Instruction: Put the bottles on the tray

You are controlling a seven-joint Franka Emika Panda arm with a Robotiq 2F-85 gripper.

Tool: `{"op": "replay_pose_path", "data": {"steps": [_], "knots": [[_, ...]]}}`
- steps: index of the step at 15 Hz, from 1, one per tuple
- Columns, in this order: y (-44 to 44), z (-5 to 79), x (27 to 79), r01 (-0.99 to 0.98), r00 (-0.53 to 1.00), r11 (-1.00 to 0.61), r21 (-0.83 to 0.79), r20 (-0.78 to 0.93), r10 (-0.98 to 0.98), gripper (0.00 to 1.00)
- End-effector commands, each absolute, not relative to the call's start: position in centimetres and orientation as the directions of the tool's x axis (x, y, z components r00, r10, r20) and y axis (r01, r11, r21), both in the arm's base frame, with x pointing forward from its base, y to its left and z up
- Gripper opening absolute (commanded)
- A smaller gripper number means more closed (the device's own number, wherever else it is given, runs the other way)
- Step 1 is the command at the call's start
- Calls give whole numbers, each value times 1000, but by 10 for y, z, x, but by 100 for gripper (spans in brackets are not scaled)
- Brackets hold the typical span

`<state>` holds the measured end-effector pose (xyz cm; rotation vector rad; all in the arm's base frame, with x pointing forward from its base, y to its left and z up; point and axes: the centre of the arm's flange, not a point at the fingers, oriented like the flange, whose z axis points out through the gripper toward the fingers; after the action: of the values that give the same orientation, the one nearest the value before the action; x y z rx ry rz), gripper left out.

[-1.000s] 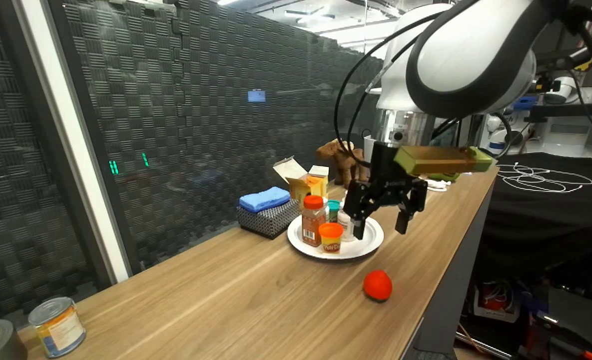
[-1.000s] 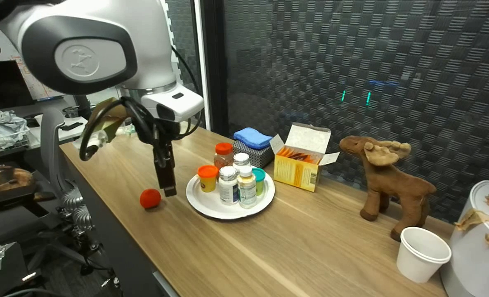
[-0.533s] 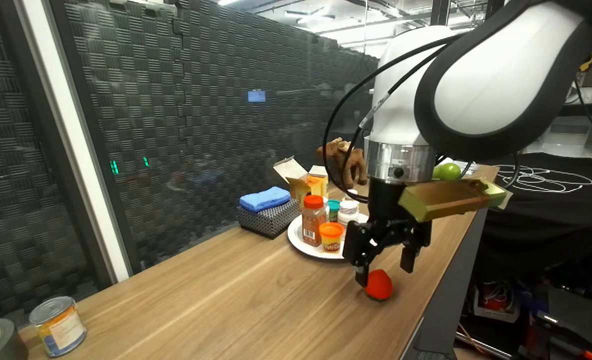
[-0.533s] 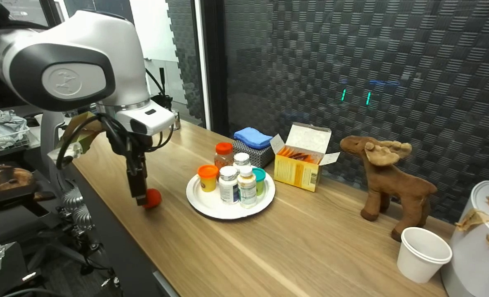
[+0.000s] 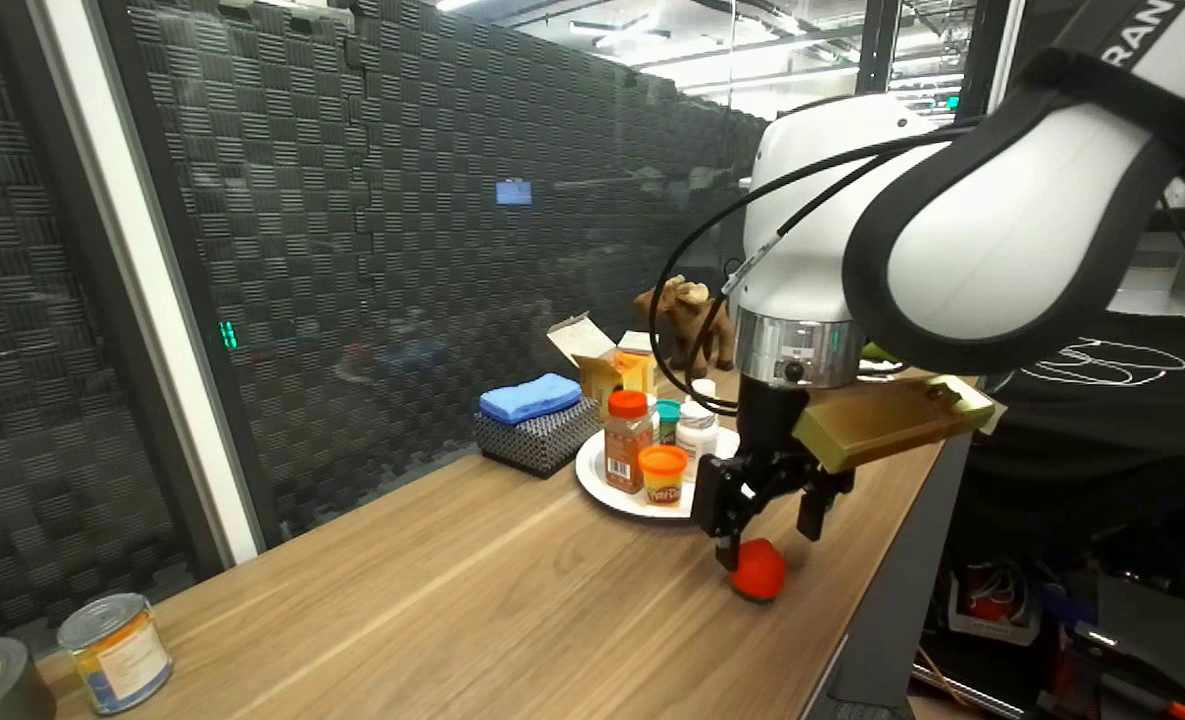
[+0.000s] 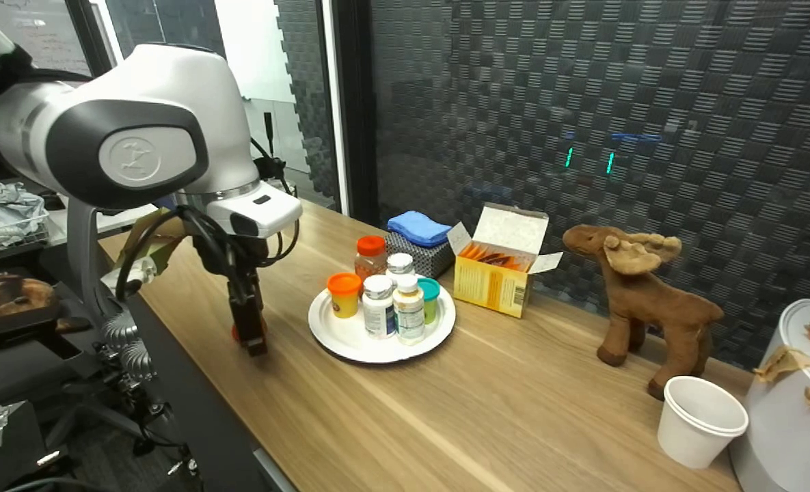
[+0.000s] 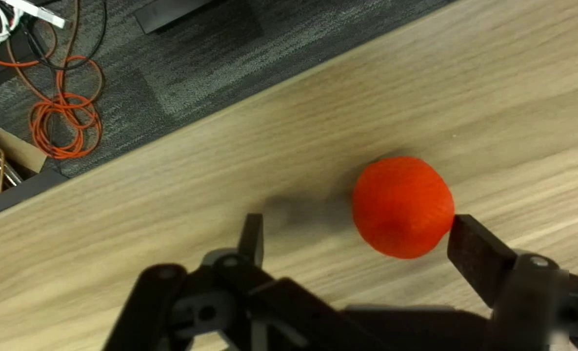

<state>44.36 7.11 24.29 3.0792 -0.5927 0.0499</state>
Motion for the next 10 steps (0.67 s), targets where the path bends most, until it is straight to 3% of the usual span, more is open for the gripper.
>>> {"op": "replay_pose_path", "data": {"steps": [1,7,10], "knots": [[63,242,450,-386,921,-923,-5,60,-385,65],[53,243,444,-416,909,-910,-1,47,-415,19],[52,242,445,-423,905,-906,2,41,-423,12]]}}
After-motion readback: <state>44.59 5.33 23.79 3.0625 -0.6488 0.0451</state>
